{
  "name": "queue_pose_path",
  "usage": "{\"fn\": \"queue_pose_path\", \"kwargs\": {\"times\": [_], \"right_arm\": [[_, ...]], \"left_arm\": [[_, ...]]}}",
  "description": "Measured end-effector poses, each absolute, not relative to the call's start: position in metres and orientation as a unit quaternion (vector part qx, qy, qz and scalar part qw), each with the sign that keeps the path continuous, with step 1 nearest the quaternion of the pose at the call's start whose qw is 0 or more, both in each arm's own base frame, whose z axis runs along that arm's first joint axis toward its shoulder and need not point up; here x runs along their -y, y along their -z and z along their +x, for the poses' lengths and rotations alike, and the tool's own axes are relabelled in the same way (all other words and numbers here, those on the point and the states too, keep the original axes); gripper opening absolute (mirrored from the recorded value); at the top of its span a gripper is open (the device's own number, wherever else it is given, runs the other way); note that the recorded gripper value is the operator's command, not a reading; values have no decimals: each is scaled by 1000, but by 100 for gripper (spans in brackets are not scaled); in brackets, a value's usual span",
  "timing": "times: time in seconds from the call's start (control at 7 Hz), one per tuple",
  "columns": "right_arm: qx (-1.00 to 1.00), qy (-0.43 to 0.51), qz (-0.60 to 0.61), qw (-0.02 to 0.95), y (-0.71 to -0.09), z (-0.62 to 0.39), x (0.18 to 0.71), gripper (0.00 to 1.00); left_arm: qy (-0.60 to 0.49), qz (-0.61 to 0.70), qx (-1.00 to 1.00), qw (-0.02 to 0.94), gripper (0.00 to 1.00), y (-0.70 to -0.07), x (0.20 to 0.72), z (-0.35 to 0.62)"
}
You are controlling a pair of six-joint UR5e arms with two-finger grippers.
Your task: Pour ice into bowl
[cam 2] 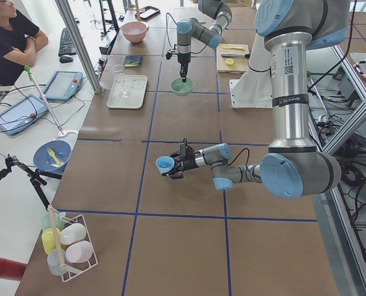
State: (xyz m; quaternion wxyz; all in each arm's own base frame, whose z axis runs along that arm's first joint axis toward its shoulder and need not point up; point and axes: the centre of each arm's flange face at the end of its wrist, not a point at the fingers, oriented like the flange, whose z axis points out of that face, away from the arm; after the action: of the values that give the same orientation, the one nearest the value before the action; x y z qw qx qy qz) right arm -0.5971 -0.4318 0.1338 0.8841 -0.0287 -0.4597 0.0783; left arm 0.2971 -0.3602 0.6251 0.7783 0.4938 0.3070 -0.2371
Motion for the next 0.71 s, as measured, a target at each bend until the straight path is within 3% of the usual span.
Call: {"fn": "queue_pose_path", "kwargs": {"times": [0.43, 0.57, 0.71], "right_arm": [[454, -85, -8, 887, -126, -668, 428, 0], [452, -82, -3, 888, -122, -678, 423, 39], [458, -82, 7, 885, -116, -682, 421, 98]], "left_arm": [[210, 532, -300, 764, 0, -568, 377, 286], [207, 531, -309, 761, 0, -557, 378, 286], [201, 524, -329, 759, 0, -544, 378, 286]]}}
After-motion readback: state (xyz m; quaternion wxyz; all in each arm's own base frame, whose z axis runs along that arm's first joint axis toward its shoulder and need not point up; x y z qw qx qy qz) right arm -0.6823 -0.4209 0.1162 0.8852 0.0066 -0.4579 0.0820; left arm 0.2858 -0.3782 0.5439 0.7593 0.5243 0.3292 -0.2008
